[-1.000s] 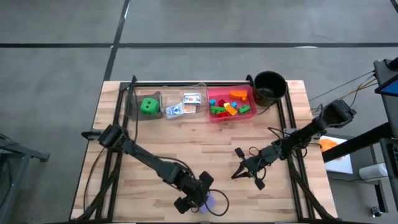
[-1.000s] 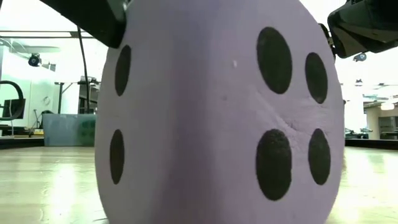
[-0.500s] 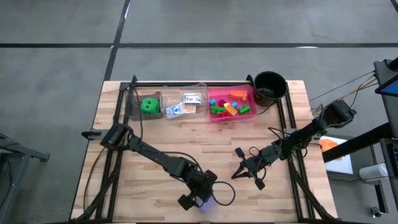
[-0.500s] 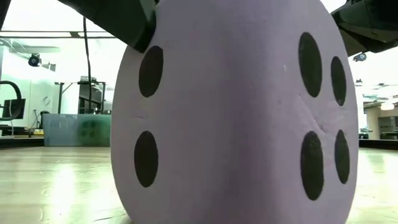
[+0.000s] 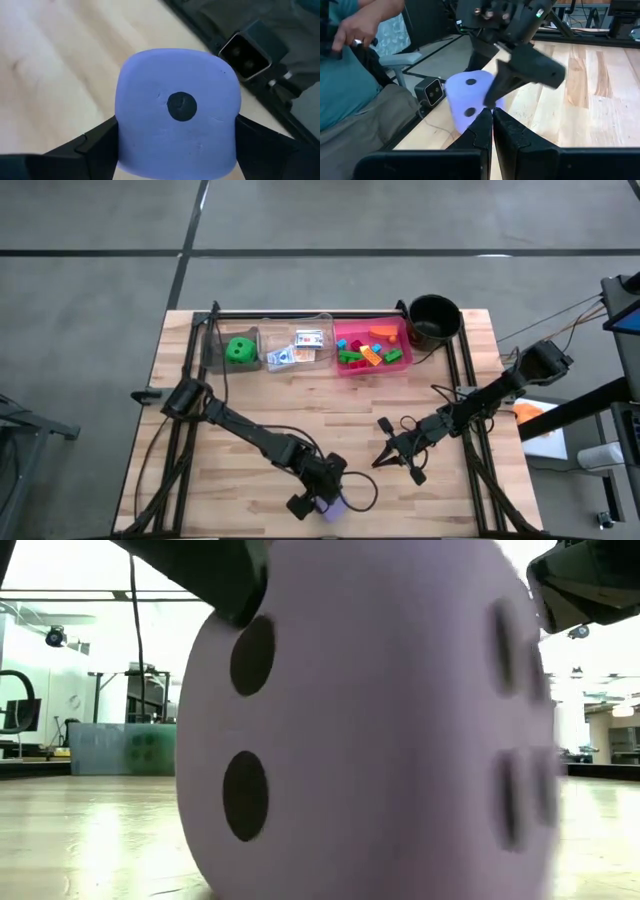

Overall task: Pick & Place Toys
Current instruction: Put the purple game die into the black bin

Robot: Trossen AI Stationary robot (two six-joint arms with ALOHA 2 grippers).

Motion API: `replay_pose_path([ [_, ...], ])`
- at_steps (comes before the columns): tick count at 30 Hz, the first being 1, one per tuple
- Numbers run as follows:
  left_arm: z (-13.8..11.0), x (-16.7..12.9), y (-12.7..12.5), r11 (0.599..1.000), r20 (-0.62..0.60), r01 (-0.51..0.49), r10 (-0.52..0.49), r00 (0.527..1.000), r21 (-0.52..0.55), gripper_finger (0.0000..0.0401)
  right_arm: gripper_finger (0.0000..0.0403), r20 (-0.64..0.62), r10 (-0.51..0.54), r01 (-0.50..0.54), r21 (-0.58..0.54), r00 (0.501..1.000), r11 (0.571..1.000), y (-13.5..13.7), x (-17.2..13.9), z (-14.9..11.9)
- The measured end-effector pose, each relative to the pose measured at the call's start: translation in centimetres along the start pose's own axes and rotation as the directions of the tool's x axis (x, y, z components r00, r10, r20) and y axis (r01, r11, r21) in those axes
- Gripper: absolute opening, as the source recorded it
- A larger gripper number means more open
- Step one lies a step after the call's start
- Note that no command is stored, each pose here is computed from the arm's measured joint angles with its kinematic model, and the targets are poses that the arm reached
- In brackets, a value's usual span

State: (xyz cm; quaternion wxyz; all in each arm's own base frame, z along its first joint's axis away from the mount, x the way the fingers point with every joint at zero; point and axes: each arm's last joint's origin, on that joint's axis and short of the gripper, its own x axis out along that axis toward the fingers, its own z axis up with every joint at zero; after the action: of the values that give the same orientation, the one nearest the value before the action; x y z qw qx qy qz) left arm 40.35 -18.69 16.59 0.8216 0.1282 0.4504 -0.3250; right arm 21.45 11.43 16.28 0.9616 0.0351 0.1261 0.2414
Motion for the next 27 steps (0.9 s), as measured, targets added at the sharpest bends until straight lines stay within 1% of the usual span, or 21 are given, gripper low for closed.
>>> replay_pose_path([
  [4, -0.1, -1.6, -0.1, 0.998, -0.046, -0.061, 0.060, 0.997, -0.027, 0.0315, 0.0018, -0.002, 0.001, -0.001, 0.000, 1.000, 1.000, 0.0, 0.0, 0.0],
  [10, -0.5, -3.8, -0.2, 0.977, -0.148, -0.213, 0.208, 0.967, -0.023, 0.0315, 0.0018, -0.008, 0.001, -0.001, 0.000, 1.000, 1.000, 0.0, 0.0, -0.1],
  [12, -0.6, -4.3, -0.3, 0.970, -0.169, -0.240, 0.231, 0.958, -0.034, 0.0315, 0.0018, -0.009, 0.001, -0.001, 0.000, 1.000, 1.000, 0.0, 0.0, -0.1],
  [16, -1.4, -5.2, -0.5, 0.957, -0.165, -0.283, 0.269, 0.949, -0.069, 0.0315, 0.0018, -0.009, 0.001, -0.001, 0.000, 1.000, 1.000, 0.0, 0.0, -0.1],
  [19, -2.6, -5.5, -0.8, 0.941, -0.092, -0.317, 0.307, 0.947, -0.117, 0.0313, 0.0018, -0.013, 0.001, -0.001, 0.000, 1.000, 1.000, 0.1, 0.0, -0.1],
  [23, -4.9, -6.0, -1.3, 0.926, 0.094, -0.323, 0.345, 0.934, -0.195, 0.0311, 0.0018, -0.016, 0.001, -0.001, 0.000, 1.000, 1.000, 0.1, 0.0, -0.2],
  [26, -7.2, -6.7, -1.9, 0.910, 0.218, -0.325, 0.382, 0.898, -0.256, 0.0311, 0.0018, -0.019, 0.001, -0.001, 0.000, 1.000, 1.000, 0.0, 0.1, -0.3],
  [27, -8.0, -7.3, -2.1, 0.899, 0.253, -0.336, 0.407, 0.878, -0.279, 0.0311, 0.0018, -0.017, 0.001, -0.001, 0.000, 1.000, 1.000, 0.0, 0.1, -0.3],
])
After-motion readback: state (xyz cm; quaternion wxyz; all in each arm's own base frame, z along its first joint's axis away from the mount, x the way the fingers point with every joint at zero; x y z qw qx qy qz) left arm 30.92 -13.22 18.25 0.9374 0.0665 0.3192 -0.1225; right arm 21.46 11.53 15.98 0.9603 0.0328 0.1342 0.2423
